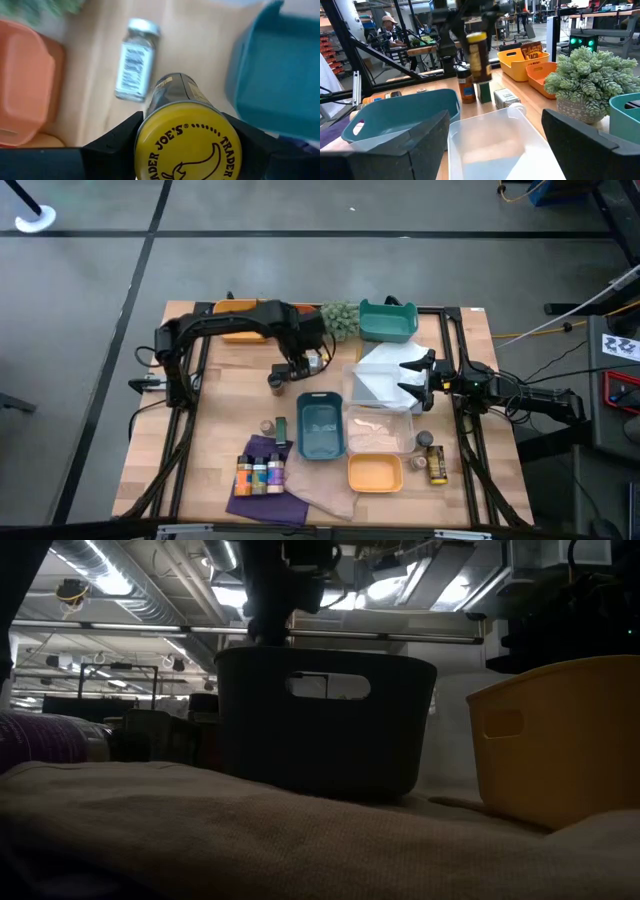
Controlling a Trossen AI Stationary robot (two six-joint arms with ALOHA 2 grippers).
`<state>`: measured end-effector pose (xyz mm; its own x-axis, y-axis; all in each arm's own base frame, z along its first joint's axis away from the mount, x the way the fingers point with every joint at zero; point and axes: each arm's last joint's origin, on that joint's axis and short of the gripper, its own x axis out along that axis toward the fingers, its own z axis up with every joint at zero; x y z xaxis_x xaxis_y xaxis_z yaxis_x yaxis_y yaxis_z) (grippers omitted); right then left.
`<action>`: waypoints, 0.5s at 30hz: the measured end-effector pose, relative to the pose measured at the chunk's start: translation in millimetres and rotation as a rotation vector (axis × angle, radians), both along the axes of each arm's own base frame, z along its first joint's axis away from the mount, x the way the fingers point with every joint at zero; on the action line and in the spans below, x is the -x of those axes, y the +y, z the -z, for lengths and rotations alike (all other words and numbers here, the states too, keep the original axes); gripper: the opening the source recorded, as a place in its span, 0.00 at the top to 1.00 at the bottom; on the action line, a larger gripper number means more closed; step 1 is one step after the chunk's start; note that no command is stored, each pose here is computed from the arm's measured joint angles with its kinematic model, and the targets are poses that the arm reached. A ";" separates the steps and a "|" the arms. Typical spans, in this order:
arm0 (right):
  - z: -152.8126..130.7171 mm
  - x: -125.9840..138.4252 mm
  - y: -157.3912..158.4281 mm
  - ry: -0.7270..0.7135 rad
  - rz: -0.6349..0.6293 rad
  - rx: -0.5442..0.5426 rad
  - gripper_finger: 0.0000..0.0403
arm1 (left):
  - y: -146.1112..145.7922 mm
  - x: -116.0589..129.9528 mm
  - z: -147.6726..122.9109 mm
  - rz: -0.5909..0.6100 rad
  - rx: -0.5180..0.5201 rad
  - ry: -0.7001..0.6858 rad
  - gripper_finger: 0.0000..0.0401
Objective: Sort spices by type
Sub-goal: Put the top yellow seasoning bottle into the orange bin
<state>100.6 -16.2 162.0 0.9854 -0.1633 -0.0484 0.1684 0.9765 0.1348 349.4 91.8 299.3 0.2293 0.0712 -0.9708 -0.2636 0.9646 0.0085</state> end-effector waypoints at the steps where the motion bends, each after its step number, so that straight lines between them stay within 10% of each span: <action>1: 0.1 0.0 0.0 0.000 0.000 0.001 0.21 | 4.4 0.5 -4.0 -0.010 -0.004 -0.013 0.47; 15: 0.0 0.0 0.0 0.000 0.000 0.003 0.21 | 92.3 33.1 -14.9 -0.235 -0.039 -0.065 0.47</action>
